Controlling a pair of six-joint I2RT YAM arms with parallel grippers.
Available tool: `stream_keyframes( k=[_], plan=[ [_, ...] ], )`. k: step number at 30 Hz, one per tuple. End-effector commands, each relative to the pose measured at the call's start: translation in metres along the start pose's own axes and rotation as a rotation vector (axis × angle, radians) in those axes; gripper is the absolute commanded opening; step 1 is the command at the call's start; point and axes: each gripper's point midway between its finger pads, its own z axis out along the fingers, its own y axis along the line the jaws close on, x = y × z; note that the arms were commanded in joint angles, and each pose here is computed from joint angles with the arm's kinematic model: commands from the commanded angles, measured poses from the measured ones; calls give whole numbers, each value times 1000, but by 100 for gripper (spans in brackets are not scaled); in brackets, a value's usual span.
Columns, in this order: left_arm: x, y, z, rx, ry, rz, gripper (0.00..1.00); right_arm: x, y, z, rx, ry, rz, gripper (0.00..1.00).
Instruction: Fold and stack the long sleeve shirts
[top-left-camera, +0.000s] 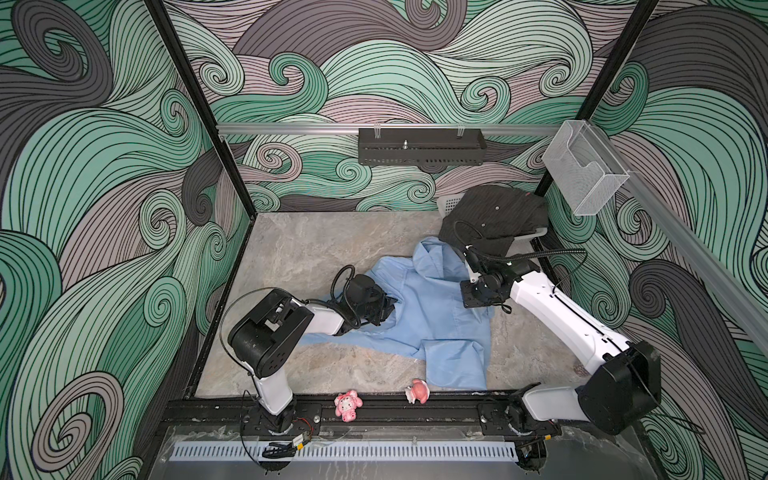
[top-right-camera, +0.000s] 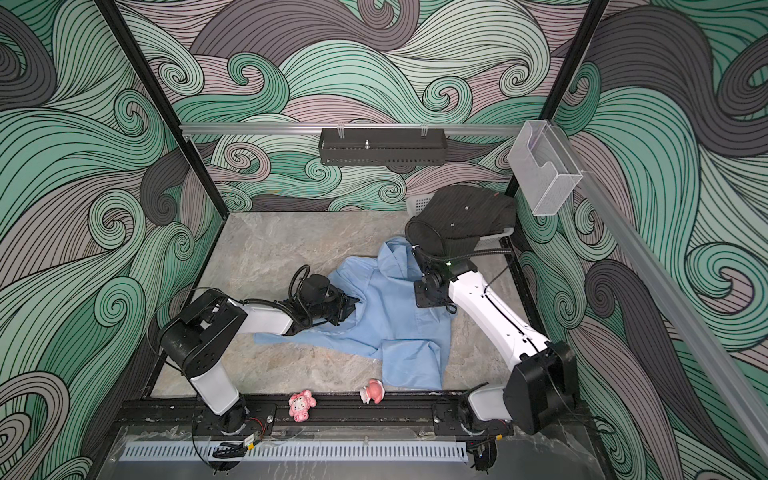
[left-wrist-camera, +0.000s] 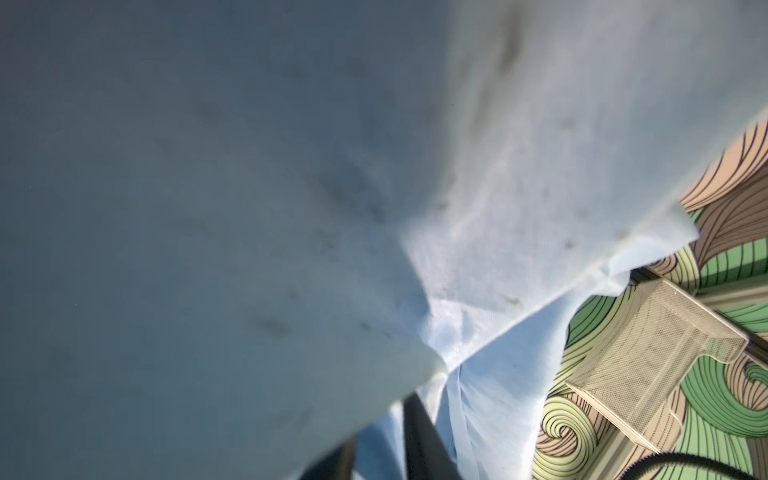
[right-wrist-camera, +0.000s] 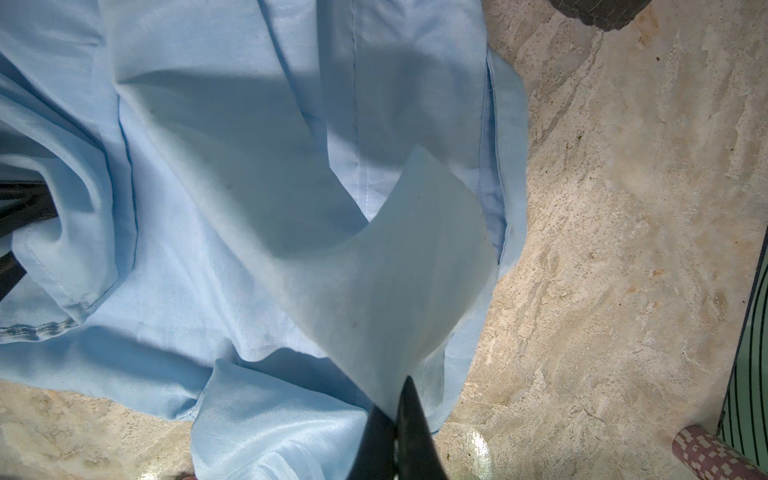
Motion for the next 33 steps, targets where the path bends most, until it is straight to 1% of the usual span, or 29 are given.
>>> stream_keyframes(
  k=[1,2,3,7,10,13,15,18,22,25,26,29,33],
  plan=[
    [12,-21,-6,55,27,11,9,2,-2,-1,1,-1,-1,0],
    [13,-22,-10,56,28,13,3,2,-2,0,-1,0,-1,0],
    [14,-25,-15,61,25,18,0,2,-1,0,-4,2,-1,0],
    [11,-29,-47,47,-21,85,0,1,0,0,-9,1,-3,0],
    [-1,-33,-88,12,-87,158,0,0,0,-1,-11,-2,-10,0],
    [-23,-32,-130,-47,-205,233,0,-3,2,-5,-22,-16,-13,0],
    [-43,-37,-159,-66,-298,318,0,-8,4,-9,-33,-31,-18,0],
    [-69,-46,-191,-94,-356,373,0,-17,7,-21,-55,-68,-27,0],
    [-84,-69,-208,-82,-349,452,0,-33,19,-48,-123,-149,-73,0],
    [-82,-84,-211,-69,-292,496,0,-40,29,-77,-181,-231,-118,0],
    [-82,-84,-211,-83,-273,510,1,-41,32,-87,-198,-260,-129,0],
    [-84,-72,-205,-153,-218,522,6,-38,29,-108,-211,-319,-138,0],
    [-95,-39,-189,-255,-160,467,12,-32,24,-116,-203,-339,-139,0]
  ],
)
